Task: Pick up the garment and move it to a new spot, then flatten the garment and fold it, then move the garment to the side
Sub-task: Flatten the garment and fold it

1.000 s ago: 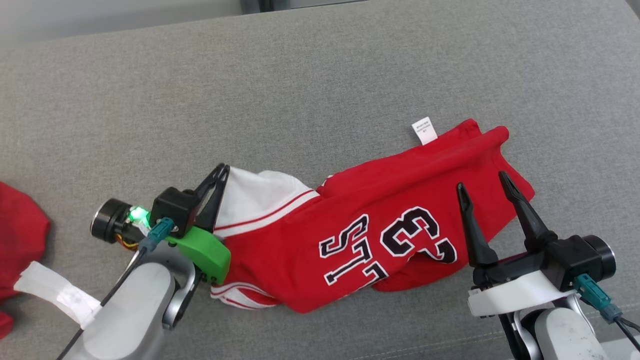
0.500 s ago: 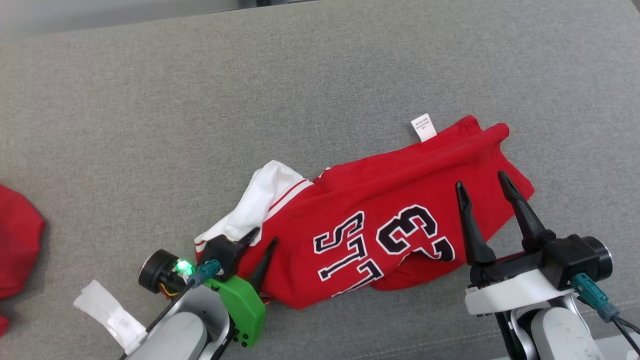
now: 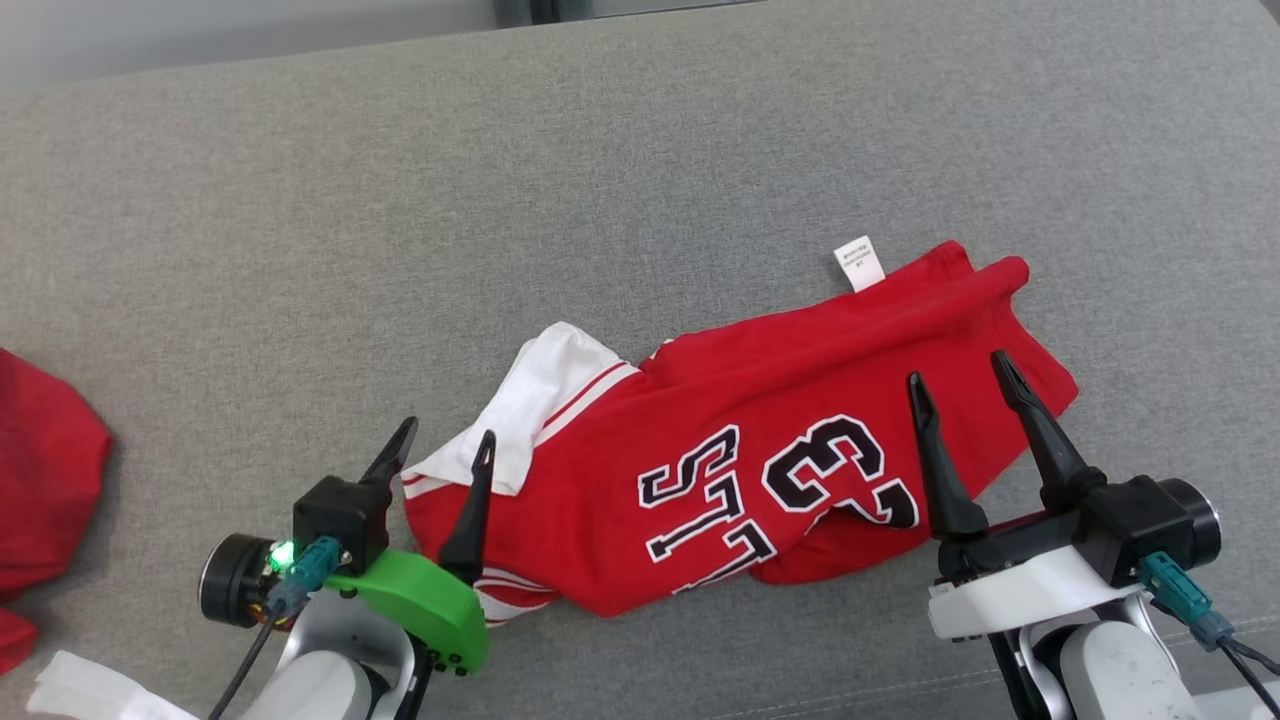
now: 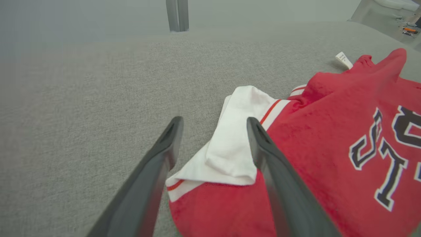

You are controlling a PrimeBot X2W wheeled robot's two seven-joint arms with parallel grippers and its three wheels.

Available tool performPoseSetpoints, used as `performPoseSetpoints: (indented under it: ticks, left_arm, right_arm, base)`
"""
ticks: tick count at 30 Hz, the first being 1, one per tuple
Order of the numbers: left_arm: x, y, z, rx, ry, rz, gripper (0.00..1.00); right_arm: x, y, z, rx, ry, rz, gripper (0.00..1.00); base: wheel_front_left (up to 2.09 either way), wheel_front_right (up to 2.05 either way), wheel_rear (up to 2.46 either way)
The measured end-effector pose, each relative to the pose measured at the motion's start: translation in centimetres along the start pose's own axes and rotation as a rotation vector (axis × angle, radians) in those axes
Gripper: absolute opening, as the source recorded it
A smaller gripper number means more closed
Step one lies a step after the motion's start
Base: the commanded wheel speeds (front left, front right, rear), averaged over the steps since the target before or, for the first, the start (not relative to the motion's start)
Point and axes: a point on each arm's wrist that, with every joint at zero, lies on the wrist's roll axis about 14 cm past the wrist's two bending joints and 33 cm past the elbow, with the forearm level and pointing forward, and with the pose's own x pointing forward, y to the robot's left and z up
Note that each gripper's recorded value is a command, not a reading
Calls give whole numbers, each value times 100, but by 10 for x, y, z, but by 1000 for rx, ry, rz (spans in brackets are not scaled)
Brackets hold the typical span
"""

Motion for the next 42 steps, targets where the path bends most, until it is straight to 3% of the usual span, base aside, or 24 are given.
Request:
performPoseSetpoints:
  ticks: [9, 14, 16, 17, 18, 26, 31, 38, 42]
  left_arm:
    - [3, -1, -42, -15, 168, -9, 100]
    - [10, -2, -47, 0, 175, -11, 99]
    - [11, -3, -48, 1, 175, -13, 47]
    - [12, -3, -48, 2, 174, -13, 12]
    - [12, -3, -48, 3, 171, -12, 0]
    - [15, -2, -39, 1, 120, -14, 0]
    - [20, 8, -5, 54, -22, -4, 0]
    - [17, 25, 40, 152, -180, 19, 0]
    - [14, 32, 47, 170, -195, 36, 0]
  right_arm:
    - [0, 4, -1, 0, 5, 15, 100]
    - [-3, -3, -1, -7, 8, -3, 100]
    - [-4, -5, -1, -8, 8, -9, 100]
    - [-4, -5, -1, -8, 9, -10, 100]
    - [-4, -6, -1, -9, 9, -12, 100]
    - [-3, -6, -1, -5, 8, -14, 100]
    - [0, -12, -5, 24, 12, -37, 100]
    - [13, -42, -25, 109, 68, -62, 100]
    - [32, -71, -40, 33, 156, -31, 100]
  base:
    - [0, 0, 0]
    - [0, 0, 0]
    - [0, 0, 0]
    - [0, 0, 0]
    - [0, 0, 0]
    - [0, 0, 0]
    - [0, 0, 0]
    - [0, 0, 0]
    - [0, 0, 0]
